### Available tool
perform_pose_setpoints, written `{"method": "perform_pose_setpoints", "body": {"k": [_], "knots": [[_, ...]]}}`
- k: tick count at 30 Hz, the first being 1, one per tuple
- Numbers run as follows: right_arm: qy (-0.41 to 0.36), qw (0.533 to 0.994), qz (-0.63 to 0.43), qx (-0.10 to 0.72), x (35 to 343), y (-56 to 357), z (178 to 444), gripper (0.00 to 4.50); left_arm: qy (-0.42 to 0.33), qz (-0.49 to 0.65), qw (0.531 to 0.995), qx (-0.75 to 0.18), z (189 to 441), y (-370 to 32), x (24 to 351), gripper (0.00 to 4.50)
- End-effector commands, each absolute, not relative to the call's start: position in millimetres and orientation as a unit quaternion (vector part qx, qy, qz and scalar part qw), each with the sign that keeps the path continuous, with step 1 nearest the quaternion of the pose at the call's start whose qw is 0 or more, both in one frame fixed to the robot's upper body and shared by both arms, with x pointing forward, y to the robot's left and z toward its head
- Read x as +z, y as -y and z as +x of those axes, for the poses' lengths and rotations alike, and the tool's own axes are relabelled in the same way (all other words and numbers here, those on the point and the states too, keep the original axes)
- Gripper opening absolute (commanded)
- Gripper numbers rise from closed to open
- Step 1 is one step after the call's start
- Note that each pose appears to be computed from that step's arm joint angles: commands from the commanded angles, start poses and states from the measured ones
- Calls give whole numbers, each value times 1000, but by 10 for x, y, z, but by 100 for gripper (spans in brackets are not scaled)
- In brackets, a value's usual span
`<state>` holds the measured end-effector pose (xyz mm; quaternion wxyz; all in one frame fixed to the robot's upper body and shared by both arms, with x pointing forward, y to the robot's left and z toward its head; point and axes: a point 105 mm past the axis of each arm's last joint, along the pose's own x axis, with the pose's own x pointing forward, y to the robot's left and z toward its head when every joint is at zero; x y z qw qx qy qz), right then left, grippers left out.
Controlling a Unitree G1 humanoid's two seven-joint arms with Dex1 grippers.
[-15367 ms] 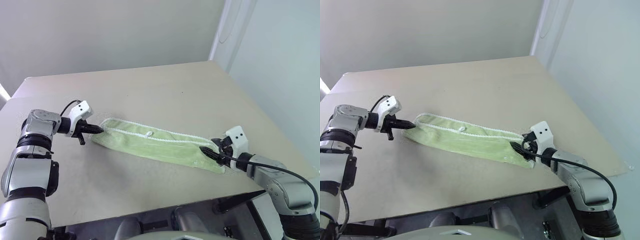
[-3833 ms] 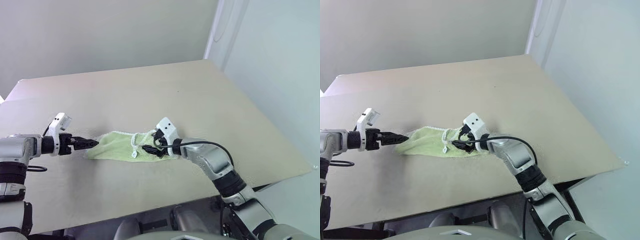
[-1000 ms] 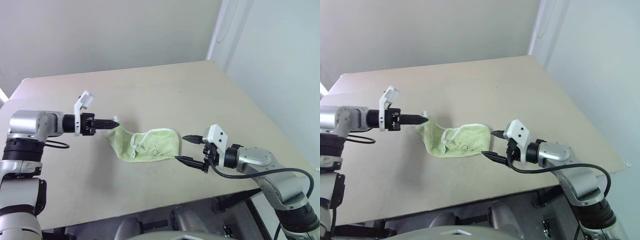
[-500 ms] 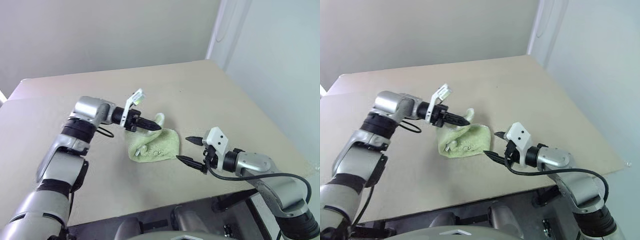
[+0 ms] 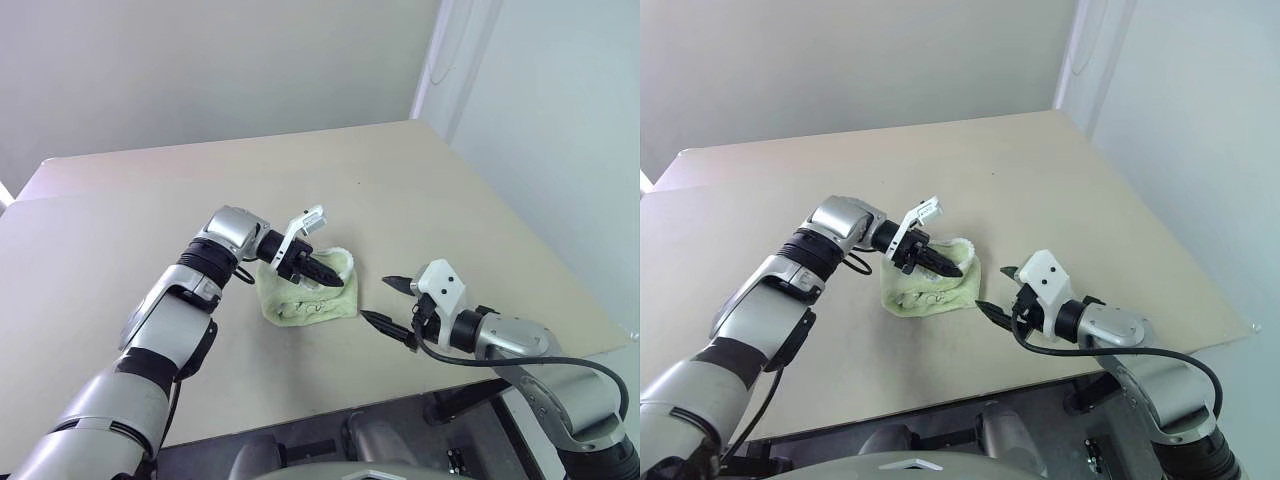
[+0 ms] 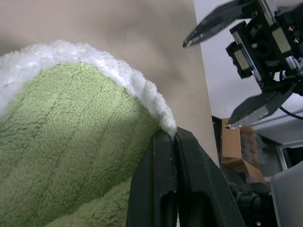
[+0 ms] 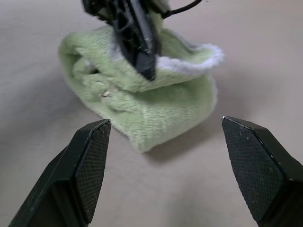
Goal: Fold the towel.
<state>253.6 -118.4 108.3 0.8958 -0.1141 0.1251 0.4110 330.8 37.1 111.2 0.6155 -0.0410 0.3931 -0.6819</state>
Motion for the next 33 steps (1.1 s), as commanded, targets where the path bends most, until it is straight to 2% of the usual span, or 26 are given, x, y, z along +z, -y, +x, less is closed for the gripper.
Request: {"method": "perform_pose_setpoints", "body": {"k": [1, 9, 17, 22, 24, 26, 30, 33], "knots": [[-103, 897, -127, 410, 1189, 1158, 2548, 389, -371, -37, 597, -710, 3251, -322, 1224, 138], [-108, 897, -134, 408, 1143, 1175, 2581, 389, -341, -27, 600, -723, 3265, -331, 1384, 410], [-108, 895, -131, 413, 1126, 1154, 2586, 389, -246, -17, 645, -723, 3437, -477, 1965, 410], [-107, 894, -131, 416, 1121, 1133, 2611, 389, -221, -12, 710, -668, 3675, -801, 2113, 410], [-107, 892, -130, 419, 1111, 1112, 2611, 389, -226, -17, 720, -656, 3708, -887, 2095, 410], [-107, 891, -129, 422, 1106, 1099, 2611, 389, -239, -18, 711, -662, 3659, -898, 2035, 410], [-108, 890, -133, 423, 1103, 1108, 2650, 389, -275, -11, 653, -706, 3362, -742, 1782, 410], [-108, 890, -134, 423, 1110, 1119, 2685, 389, -289, -6, 632, -719, 3234, -595, 1588, 410]]}}
